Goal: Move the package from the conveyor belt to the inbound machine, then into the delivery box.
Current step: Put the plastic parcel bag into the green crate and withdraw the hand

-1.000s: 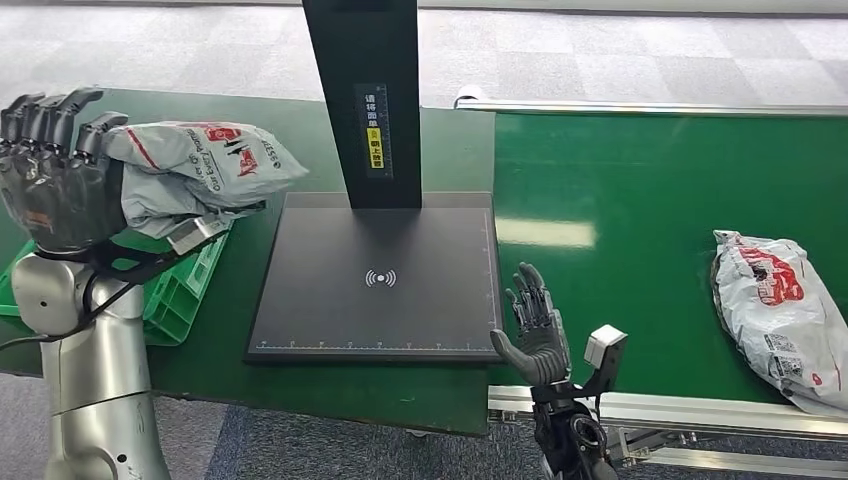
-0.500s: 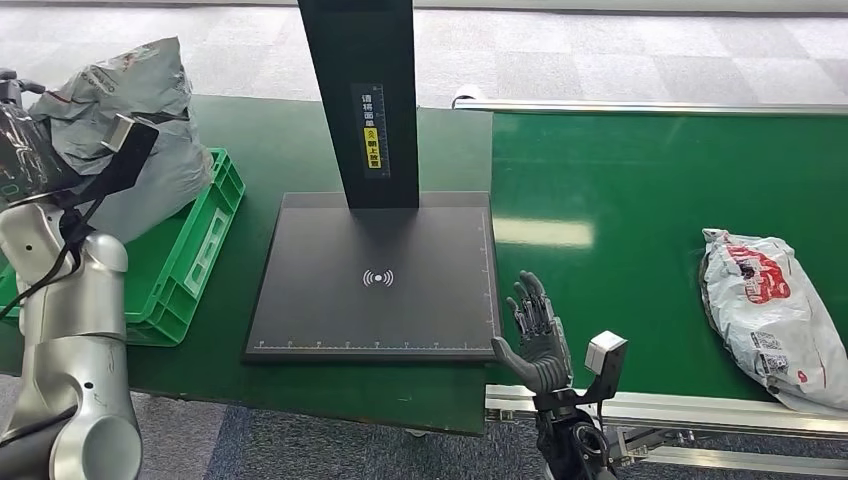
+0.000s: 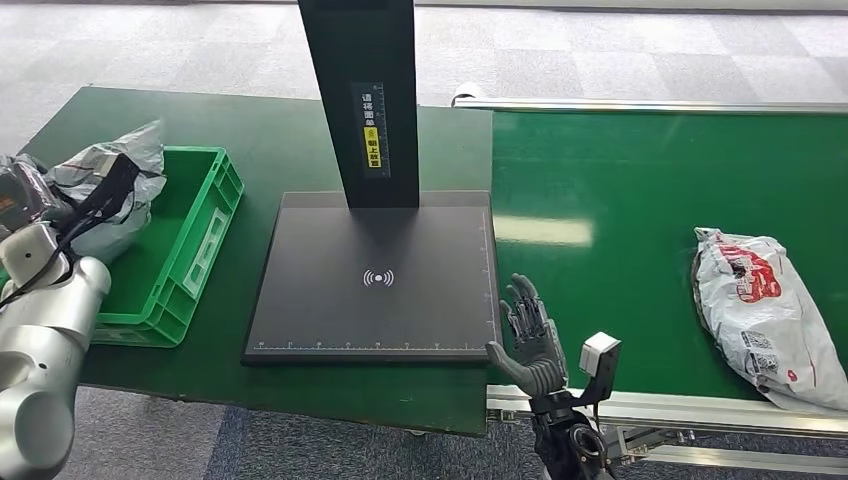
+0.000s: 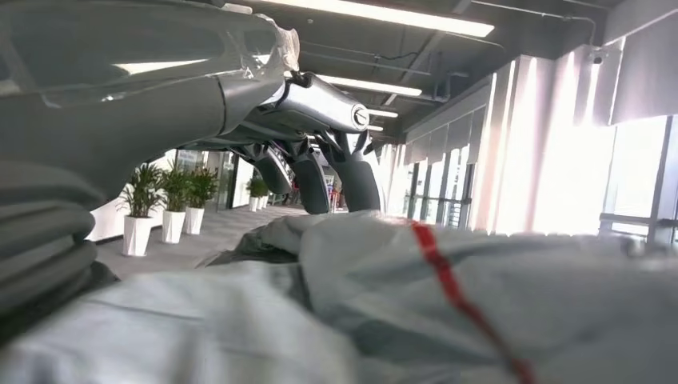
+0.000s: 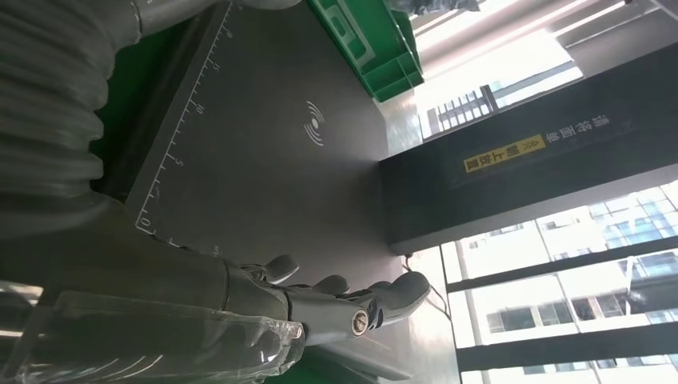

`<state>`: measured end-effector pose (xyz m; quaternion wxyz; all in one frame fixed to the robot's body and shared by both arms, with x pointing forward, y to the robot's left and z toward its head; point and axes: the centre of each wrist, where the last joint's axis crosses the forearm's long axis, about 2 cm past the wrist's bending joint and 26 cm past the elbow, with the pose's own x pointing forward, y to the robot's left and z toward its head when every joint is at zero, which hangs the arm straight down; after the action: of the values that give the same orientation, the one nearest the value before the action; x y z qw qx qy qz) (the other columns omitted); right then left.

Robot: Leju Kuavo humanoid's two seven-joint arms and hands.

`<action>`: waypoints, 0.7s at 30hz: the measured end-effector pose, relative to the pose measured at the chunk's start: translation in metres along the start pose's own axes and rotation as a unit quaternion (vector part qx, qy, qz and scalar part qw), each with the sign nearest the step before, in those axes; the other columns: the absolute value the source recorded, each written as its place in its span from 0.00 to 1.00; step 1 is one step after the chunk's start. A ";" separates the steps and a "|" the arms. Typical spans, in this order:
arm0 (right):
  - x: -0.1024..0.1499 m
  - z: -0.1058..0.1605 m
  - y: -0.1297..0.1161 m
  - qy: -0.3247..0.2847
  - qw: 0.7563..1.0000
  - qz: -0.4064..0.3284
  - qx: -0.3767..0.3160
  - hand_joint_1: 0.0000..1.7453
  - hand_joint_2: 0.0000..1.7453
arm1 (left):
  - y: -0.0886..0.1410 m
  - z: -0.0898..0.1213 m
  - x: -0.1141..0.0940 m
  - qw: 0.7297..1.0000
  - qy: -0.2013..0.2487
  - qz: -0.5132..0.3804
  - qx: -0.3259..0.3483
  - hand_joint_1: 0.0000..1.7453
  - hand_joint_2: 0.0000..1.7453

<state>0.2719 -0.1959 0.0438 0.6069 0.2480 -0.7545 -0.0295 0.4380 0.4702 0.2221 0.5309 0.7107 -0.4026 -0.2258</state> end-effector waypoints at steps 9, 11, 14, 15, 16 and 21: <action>-0.001 -0.001 0.003 0.006 1.000 -0.002 0.012 0.00 1.00 | -0.018 0.003 -0.038 0.983 0.101 -0.114 -0.100 1.00 1.00; -0.001 -0.001 0.003 0.009 1.000 -0.001 0.013 0.00 1.00 | -0.019 0.001 -0.049 0.979 0.112 -0.132 -0.109 0.75 1.00; -0.001 -0.001 0.004 0.011 1.000 -0.002 0.013 0.00 1.00 | -0.020 0.000 -0.059 0.976 0.114 -0.146 -0.111 0.01 1.00; -0.001 -0.001 0.005 0.011 1.000 -0.002 0.013 0.00 1.00 | -0.021 0.001 -0.060 0.978 0.107 -0.142 -0.105 0.00 1.00; -0.001 -0.001 0.006 0.011 1.000 -0.003 0.013 0.00 1.00 | -0.022 0.002 -0.061 0.982 0.097 -0.133 -0.096 0.00 1.00; -0.002 -0.001 0.008 0.012 1.000 -0.004 0.008 0.00 1.00 | -0.024 0.008 -0.055 0.998 0.023 -0.043 -0.032 0.00 1.00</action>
<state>0.2705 -0.1881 0.0447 0.6135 0.2559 -0.7467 -0.0227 0.4078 0.5130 0.1914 0.5525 0.7148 -0.3520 -0.2448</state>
